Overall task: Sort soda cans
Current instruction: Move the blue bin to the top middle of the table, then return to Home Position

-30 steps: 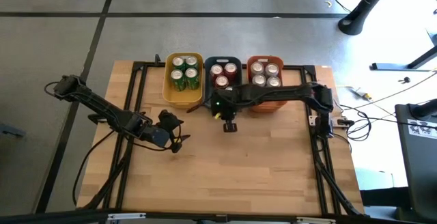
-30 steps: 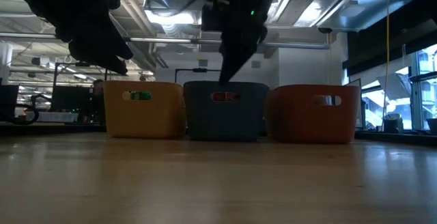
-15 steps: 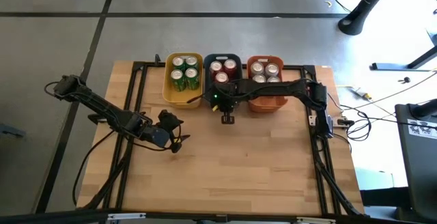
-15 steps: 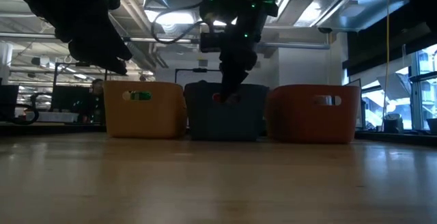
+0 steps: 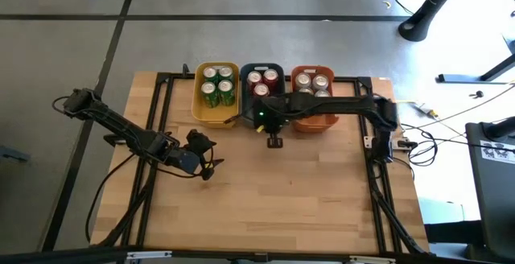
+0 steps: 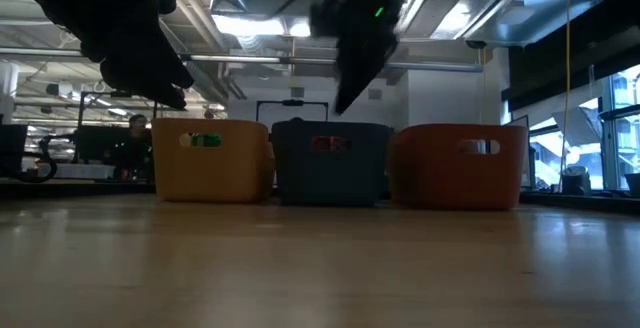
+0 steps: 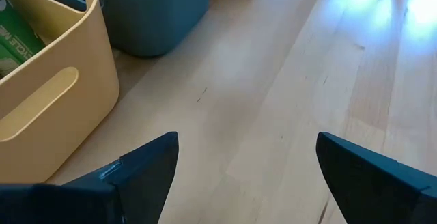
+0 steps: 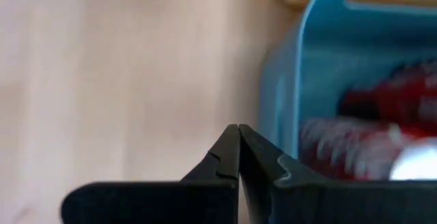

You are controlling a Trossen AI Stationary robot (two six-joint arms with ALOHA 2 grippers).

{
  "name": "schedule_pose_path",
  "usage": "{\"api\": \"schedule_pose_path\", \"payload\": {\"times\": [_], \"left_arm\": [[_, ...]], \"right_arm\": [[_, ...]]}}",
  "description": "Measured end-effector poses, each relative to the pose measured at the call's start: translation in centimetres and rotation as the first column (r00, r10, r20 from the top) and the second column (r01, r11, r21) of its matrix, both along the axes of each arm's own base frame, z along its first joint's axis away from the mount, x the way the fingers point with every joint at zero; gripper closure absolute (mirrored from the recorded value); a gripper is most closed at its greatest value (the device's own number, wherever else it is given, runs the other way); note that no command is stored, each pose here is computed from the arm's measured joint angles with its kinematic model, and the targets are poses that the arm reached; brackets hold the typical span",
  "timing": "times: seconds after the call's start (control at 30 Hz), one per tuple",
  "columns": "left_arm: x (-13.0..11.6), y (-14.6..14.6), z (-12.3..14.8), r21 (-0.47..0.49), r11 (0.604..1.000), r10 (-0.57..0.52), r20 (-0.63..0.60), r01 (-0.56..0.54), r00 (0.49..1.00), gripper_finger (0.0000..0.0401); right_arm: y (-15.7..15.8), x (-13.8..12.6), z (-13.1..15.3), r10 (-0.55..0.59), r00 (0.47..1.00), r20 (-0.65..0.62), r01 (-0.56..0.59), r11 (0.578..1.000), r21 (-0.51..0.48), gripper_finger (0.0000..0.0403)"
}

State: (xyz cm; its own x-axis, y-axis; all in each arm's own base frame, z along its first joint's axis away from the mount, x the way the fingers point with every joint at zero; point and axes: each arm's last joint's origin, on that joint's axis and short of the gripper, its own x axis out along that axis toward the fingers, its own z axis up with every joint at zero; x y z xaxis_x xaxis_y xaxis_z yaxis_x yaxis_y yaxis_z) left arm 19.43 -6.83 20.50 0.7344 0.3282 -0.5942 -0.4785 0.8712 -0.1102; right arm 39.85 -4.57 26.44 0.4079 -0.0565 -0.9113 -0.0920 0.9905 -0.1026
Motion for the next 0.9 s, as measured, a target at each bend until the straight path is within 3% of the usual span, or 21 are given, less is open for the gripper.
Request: {"api": "schedule_pose_path", "payload": {"times": [0.17,0.37,0.47,0.67,0.9], "left_arm": [[0.0,0.0,0.0,-0.002,1.0,0.002,0.001,-0.002,1.0,0.0066],[0.0,0.0,0.0,-0.002,1.0,0.002,0.0,-0.002,1.0,0.0066],[0.0,0.0,0.0,-0.002,1.0,0.002,-0.001,-0.002,1.0,0.0066],[0.1,0.0,0.1,-0.002,1.0,0.0,0.009,0.0,1.0,0.0066],[1.5,0.6,1.2,0.06,0.994,-0.097,0.094,0.091,0.991,0.0083]], "right_arm": [[1.7,-3.6,3.5,-0.044,0.997,-0.067,0.045,0.999,0.012,0.0396],[1.4,-7.4,6.2,-0.195,0.973,-0.127,0.182,0.978,-0.106,0.0396],[1.3,-9.3,6.9,-0.242,0.967,-0.082,0.229,0.964,-0.137,0.0396],[1.4,-13.5,5.4,-0.31,0.95,0.043,0.313,0.946,-0.086,0.0396],[2.2,-17.4,3.9,-0.261,0.915,0.307,0.243,0.965,0.097,0.0396]]}}
